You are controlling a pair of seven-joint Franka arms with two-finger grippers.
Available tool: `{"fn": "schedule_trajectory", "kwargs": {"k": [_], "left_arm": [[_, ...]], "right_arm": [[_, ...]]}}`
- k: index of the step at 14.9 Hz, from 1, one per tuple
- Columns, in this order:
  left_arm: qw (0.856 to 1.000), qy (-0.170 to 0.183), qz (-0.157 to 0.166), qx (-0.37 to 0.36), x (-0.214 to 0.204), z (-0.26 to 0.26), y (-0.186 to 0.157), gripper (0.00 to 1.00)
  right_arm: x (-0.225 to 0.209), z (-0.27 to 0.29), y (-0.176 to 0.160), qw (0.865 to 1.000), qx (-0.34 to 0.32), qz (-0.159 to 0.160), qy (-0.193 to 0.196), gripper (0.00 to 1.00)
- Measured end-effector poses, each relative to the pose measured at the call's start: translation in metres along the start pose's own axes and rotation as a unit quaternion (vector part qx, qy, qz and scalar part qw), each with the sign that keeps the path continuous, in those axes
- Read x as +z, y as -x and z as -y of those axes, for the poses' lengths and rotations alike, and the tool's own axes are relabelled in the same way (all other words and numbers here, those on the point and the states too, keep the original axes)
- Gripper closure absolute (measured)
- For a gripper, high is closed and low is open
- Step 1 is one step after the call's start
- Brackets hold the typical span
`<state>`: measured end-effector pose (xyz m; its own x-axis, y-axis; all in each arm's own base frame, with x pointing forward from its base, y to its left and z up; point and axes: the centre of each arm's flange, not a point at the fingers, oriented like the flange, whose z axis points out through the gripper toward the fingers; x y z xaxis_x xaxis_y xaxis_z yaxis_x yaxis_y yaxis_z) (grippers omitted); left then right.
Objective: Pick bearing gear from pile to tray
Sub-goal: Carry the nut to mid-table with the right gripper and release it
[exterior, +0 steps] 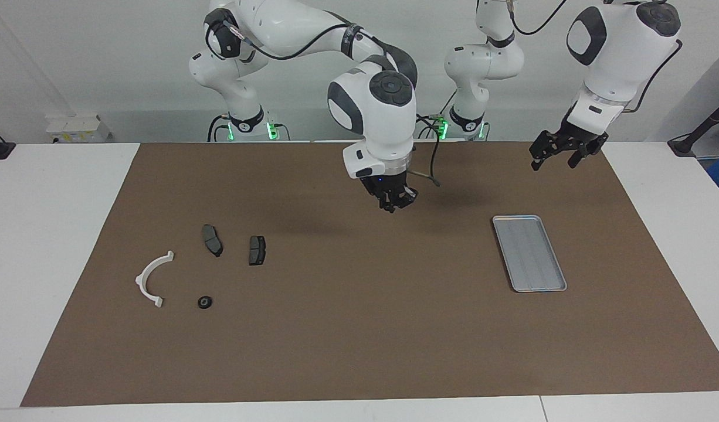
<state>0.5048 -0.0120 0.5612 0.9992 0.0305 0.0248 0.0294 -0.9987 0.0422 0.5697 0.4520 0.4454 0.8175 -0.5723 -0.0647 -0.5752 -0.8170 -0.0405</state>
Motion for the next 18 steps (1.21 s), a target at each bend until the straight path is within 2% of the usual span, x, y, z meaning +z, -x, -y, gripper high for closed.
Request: {"fn": "schedule_trajectory", "kwargs": {"k": [4, 7, 9, 13, 15, 18], "left_arm": [[1.0, 0.0, -0.003, 0.0, -0.001, 0.0, 0.001, 0.0], [1.0, 0.0, -0.005, -0.001, 0.002, 0.0, 0.001, 0.0], [1.0, 0.0, -0.004, -0.001, 0.006, 0.0, 0.001, 0.0], [1.0, 0.0, -0.005, -0.001, 0.007, 0.001, 0.002, 0.0], [1.0, 0.0, -0.006, -0.002, 0.007, 0.001, 0.002, 0.0], [1.0, 0.001, -0.013, -0.013, 0.006, 0.001, 0.0, 0.0]], "right_arm": [[0.096, 0.024, 0.01, 0.999, 0.011, -0.031, -0.008, 0.76], [0.141, 0.022, -0.001, 0.999, 0.007, -0.046, -0.007, 0.76], [0.157, 0.021, -0.002, 0.999, 0.006, -0.047, -0.003, 0.76], [0.156, 0.02, -0.002, 0.999, 0.005, -0.048, 0.0, 0.76], [0.157, 0.016, -0.004, 0.999, 0.007, -0.046, 0.022, 0.62], [0.124, 0.008, -0.032, 0.997, 0.026, -0.047, 0.051, 0.32]]}}
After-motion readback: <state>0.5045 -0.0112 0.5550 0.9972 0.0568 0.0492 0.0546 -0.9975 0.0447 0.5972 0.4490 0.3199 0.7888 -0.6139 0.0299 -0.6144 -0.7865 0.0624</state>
